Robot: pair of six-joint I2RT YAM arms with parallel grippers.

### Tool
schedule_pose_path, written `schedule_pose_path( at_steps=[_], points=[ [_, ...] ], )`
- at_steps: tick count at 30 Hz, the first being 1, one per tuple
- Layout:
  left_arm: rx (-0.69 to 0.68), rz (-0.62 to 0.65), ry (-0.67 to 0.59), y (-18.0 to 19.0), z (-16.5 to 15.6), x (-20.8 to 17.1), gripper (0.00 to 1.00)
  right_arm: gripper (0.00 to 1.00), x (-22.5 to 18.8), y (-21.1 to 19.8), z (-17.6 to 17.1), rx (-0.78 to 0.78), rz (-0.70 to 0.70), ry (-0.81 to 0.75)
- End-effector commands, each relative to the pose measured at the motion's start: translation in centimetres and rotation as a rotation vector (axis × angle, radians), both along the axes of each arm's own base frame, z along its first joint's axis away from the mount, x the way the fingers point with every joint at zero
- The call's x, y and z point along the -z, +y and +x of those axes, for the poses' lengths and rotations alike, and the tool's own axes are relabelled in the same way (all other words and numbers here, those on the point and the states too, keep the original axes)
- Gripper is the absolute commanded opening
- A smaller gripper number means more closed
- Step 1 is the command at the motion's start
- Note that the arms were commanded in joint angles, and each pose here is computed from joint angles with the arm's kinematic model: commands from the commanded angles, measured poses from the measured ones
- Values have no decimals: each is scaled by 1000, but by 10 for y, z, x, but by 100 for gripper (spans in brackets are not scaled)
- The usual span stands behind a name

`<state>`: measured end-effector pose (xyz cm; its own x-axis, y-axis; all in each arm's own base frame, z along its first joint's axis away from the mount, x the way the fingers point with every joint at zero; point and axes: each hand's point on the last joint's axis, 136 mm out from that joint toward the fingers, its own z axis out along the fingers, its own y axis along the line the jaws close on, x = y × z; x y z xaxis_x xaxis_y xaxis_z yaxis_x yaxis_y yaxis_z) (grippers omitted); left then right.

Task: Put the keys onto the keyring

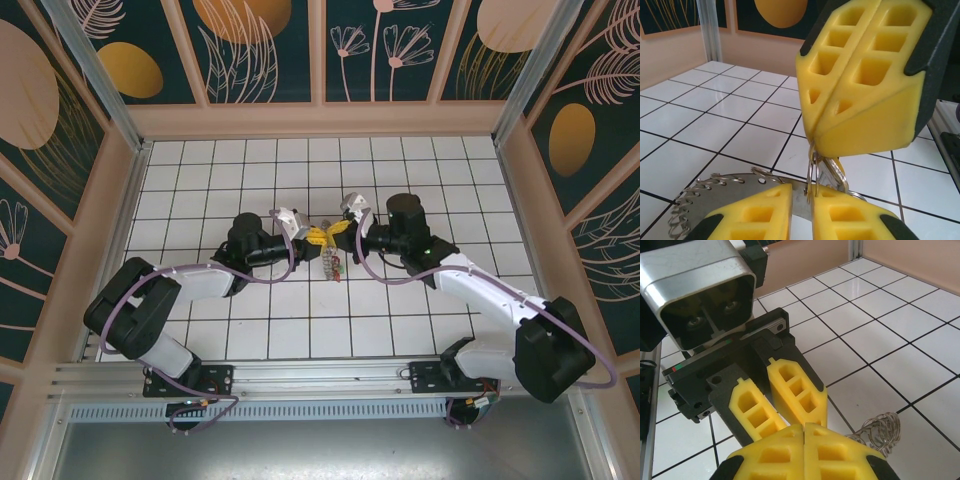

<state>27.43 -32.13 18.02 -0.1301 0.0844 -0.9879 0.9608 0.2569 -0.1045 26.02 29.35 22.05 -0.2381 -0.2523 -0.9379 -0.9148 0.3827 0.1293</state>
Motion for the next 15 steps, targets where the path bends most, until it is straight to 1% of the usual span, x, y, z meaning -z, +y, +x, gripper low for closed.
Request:
schedule_pose_path(
  at_steps=[1, 4, 15],
  points=[
    [20, -25, -58, -3, -1, -20, 19, 0, -23, 9, -2, -56, 35, -56],
    [20, -24, -61, -3, 0, -21, 21, 0, -23, 10, -1, -56, 36, -57],
    [22, -17, -67, -3, -1, -21, 19, 0, -20, 10, -1, -56, 24, -49]
  ],
)
